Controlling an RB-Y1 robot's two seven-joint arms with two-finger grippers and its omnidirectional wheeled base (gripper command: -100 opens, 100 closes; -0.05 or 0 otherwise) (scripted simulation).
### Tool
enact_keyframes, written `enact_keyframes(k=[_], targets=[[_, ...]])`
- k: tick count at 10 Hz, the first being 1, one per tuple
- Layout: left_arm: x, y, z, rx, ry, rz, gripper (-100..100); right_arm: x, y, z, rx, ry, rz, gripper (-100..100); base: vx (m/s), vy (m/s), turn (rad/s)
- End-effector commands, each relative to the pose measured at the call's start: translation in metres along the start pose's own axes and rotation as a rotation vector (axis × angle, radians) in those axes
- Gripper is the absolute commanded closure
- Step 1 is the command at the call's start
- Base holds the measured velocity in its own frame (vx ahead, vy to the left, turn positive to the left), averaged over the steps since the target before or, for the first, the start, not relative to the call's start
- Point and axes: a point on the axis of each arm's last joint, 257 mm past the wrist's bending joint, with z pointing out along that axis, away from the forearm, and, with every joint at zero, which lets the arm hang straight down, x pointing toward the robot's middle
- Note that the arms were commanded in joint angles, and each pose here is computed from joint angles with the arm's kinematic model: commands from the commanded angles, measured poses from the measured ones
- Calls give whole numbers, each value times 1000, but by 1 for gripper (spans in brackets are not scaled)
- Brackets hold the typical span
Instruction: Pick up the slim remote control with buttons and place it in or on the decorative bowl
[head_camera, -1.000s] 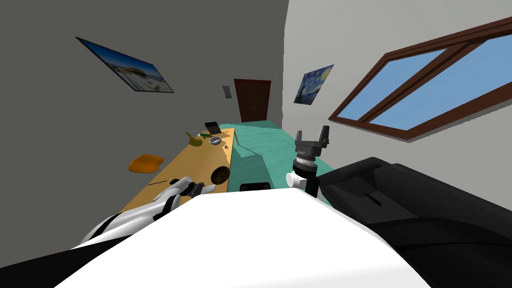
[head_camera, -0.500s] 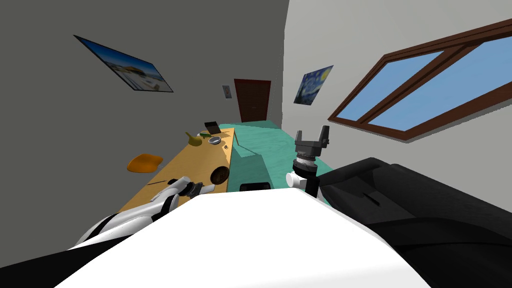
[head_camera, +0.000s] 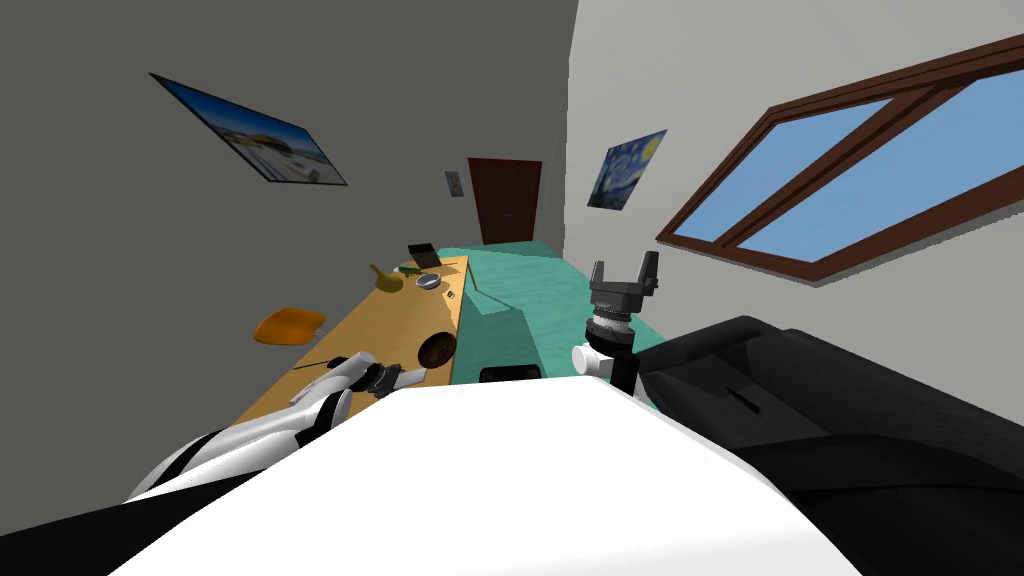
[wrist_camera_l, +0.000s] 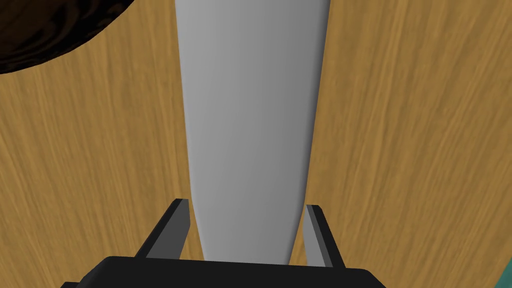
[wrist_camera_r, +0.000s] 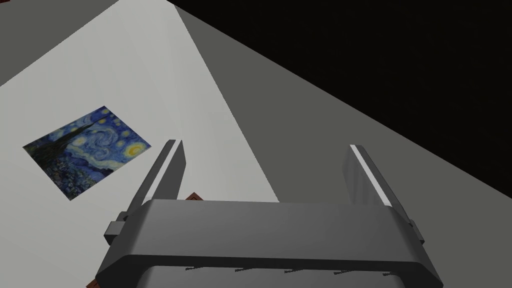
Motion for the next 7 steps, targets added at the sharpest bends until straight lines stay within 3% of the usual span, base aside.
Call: enact_keyframes(k=[1, 3, 4, 6, 7], targets=[[-26, -16, -21, 31, -42, -3, 100, 0, 0, 0, 0, 0, 0, 0, -44, -42, 37], [-26, -16, -21, 31, -42, -3, 100, 0, 0, 0, 0, 0, 0, 0, -52, -19, 19], [-52, -30, -43, 57, -84, -9, 100, 0, 0, 0, 0, 0, 0, 0, -60, -41, 15], [-54, -34, -45, 66, -89, -4, 100, 0, 0, 0, 0, 0, 0, 0, -31, -43, 8], [-79, -41, -66, 80, -129, -19, 100, 0, 0, 0, 0, 0, 0, 0, -30, -79, -15]])
